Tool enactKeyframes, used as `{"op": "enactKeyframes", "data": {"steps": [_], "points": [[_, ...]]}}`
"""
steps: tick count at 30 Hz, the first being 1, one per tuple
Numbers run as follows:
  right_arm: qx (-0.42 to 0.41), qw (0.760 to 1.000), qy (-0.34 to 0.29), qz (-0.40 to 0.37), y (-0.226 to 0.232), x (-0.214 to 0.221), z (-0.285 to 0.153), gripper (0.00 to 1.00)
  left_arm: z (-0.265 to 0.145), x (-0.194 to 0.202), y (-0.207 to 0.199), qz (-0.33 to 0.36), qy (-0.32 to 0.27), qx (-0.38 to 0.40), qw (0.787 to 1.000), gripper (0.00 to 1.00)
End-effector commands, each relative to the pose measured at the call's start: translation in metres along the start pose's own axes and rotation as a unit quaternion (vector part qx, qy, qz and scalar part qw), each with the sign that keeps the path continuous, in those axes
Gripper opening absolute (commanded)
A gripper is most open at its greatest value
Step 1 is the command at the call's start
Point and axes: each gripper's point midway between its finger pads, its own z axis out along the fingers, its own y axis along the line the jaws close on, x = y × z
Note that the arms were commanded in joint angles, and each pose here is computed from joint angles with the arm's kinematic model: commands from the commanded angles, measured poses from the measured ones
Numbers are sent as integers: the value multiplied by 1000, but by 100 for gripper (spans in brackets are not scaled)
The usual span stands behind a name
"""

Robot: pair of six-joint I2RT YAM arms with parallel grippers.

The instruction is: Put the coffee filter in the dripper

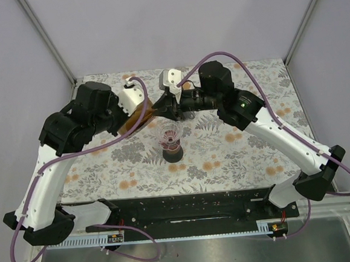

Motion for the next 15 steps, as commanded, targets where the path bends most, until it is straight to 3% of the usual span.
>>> {"op": "enactKeyframes", "data": {"steps": [1, 15], "points": [[19, 998, -24, -57, 1, -28, 6, 32, -18, -11, 11, 18, -30, -28, 999, 0], [76, 993, 29, -89, -25, -4, 35, 31, -28, -22, -2, -8, -68, 5, 998, 0]]}}
